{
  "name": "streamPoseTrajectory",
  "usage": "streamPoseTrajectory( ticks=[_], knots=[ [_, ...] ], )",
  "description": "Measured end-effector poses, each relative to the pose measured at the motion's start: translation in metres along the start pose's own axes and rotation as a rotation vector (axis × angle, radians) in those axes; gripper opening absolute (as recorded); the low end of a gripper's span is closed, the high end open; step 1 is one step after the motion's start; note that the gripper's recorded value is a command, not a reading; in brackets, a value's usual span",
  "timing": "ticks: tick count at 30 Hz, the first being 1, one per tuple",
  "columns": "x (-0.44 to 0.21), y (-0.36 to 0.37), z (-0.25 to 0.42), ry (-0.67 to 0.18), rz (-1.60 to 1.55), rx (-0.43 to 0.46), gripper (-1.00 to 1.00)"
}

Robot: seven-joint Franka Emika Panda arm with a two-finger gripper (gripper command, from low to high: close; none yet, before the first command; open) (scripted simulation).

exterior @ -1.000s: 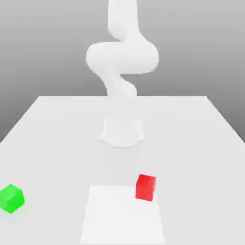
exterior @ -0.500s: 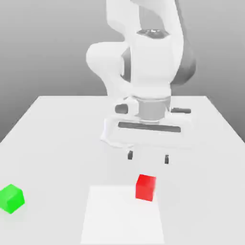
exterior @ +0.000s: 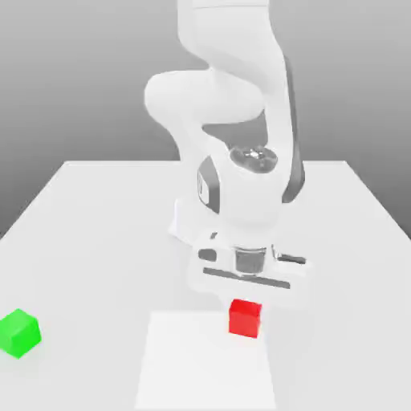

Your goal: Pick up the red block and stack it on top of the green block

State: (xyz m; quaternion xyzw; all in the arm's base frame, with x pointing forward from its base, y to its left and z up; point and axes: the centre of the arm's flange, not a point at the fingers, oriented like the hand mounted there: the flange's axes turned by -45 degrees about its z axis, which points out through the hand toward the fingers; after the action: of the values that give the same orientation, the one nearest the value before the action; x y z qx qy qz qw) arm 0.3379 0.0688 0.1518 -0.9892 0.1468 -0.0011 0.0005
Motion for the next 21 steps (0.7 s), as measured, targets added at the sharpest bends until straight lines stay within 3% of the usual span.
streamPoseTrajectory(
  ticks=[8,15,21],
  knots=[
    [0.021,0.021,-0.058,-0.003,0.079,0.005,-1.00],
    [0.121,0.187,-0.079,-0.007,0.547,0.026,-1.00],
    [0.139,0.350,-0.086,-0.001,0.878,0.003,-1.00]
  ],
)
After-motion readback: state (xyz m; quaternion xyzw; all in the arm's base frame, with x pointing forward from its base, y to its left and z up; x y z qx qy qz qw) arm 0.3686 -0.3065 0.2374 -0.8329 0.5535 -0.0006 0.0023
